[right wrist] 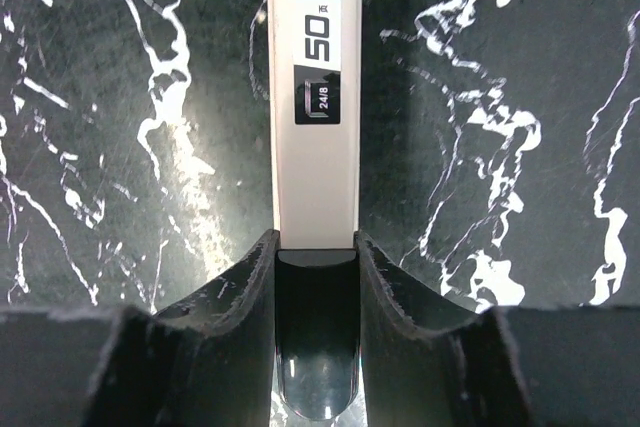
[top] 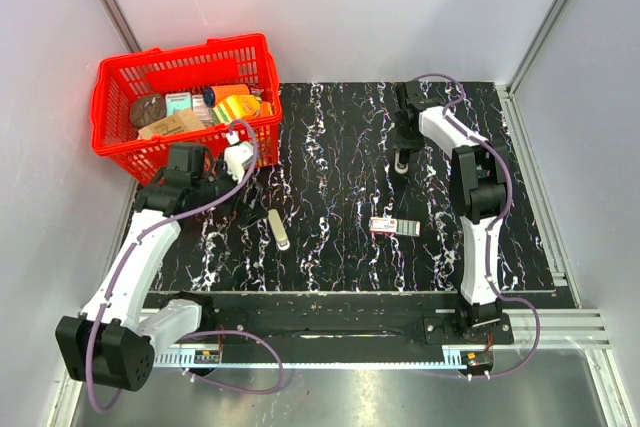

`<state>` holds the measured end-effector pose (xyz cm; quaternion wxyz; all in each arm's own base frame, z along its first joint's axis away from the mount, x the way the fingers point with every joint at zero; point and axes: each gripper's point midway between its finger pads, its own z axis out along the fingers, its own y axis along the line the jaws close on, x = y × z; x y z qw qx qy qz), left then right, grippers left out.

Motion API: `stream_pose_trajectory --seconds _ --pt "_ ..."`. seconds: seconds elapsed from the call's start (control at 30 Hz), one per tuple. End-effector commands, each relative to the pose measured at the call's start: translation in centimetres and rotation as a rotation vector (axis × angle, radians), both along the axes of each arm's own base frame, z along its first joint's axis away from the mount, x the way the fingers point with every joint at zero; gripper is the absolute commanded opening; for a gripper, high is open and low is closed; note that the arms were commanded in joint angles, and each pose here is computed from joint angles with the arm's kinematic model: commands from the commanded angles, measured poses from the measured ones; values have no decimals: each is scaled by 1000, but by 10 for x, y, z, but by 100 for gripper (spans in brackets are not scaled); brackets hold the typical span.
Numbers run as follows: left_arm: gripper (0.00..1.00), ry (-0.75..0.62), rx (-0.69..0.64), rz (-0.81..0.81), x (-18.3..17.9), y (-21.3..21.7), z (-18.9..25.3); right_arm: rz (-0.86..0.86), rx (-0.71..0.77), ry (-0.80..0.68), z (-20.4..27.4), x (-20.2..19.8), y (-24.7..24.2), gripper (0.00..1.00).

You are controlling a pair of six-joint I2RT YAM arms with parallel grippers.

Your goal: Unload the staples from the stapler

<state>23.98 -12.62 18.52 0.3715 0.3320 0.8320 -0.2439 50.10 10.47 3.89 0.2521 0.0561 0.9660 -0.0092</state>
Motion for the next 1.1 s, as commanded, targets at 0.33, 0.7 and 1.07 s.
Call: stream_pose_trajectory --seconds 0.33,0.7,1.07 --pt "99 -21 -84 -110 21 -56 -1 109 256 -192 87 -57 128 0" --pt "99 59 -193 -169 32 -106 -15 72 617 -340 152 -116 185 0" --pt "99 104 -288 -230 36 -142 -21 74 777 -437 194 -161 222 0"
